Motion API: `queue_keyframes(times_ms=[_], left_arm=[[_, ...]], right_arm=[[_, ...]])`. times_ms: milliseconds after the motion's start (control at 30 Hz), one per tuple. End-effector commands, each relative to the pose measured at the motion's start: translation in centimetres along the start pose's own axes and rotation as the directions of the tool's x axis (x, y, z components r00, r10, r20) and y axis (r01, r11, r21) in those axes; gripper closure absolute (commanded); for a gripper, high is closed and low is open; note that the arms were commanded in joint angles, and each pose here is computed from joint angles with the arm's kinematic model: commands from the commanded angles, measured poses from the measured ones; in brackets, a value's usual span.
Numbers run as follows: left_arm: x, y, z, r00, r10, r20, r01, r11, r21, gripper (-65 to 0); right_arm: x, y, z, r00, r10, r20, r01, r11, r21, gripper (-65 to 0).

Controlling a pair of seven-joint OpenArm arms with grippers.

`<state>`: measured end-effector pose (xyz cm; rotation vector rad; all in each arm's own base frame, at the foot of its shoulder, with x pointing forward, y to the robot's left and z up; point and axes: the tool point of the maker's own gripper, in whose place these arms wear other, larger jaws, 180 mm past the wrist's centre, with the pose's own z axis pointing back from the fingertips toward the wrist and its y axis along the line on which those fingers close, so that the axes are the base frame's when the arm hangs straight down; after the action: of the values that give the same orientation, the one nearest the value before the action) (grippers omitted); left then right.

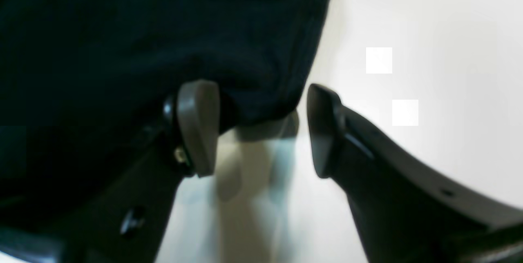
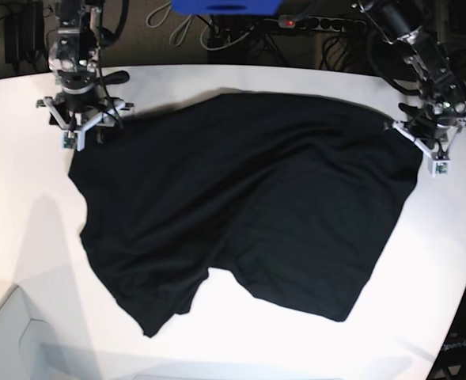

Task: Layout the t-shirt on the table in an organized manner, then fold the t-shirt properly
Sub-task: 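Grasp the shirt corner with the right gripper and pull it outward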

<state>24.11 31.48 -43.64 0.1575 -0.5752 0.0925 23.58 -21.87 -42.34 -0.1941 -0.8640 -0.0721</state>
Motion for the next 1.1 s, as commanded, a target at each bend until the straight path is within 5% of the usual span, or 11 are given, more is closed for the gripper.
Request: queue_keyframes(times_ms=[0,100,333,700,900,1067], left_arm=[[-2.8,0.9,0.1,0.992,-0.028,-0.125,0.032,0.999,0.03,-1.0],[-2.7,1.1,0.3,0.992,-0.027,-0.12,0.032,0.999,0.035,0.0],[-2.2,1.8,1.6,0.994,-0.052,-0.092,0.058,0.996,0.07,-0.1],[0.1,3.1,4.6,0.995,-0.094,-0.044,0.099,0.984,0.147,-0.1],[1.7,2.9,5.7,0.995,-0.103,0.007,0.1,0.981,0.168,-0.1],[2.5,2.8,6.3,0.993,-0.116,0.031,0.108,0.978,0.178,-0.1]], right_arm=[[0.7,-0.3,0.0,1.0,0.005,0.02,-0.004,1.0,-0.007,-33.9],[0.6,-0.3,0.1,1.0,0.004,0.018,-0.004,1.0,-0.006,-30.4],[4.2,-0.3,1.3,0.994,0.006,0.112,-0.005,1.0,-0.007,0.0],[14.4,0.3,3.0,0.93,-0.013,0.366,0.013,1.0,0.004,0.0],[20.8,6.1,1.9,0.887,-0.045,0.459,-0.017,0.991,0.131,0.0],[22.7,10.1,-3.8,0.93,-0.027,0.368,-0.047,0.981,0.189,0.0]])
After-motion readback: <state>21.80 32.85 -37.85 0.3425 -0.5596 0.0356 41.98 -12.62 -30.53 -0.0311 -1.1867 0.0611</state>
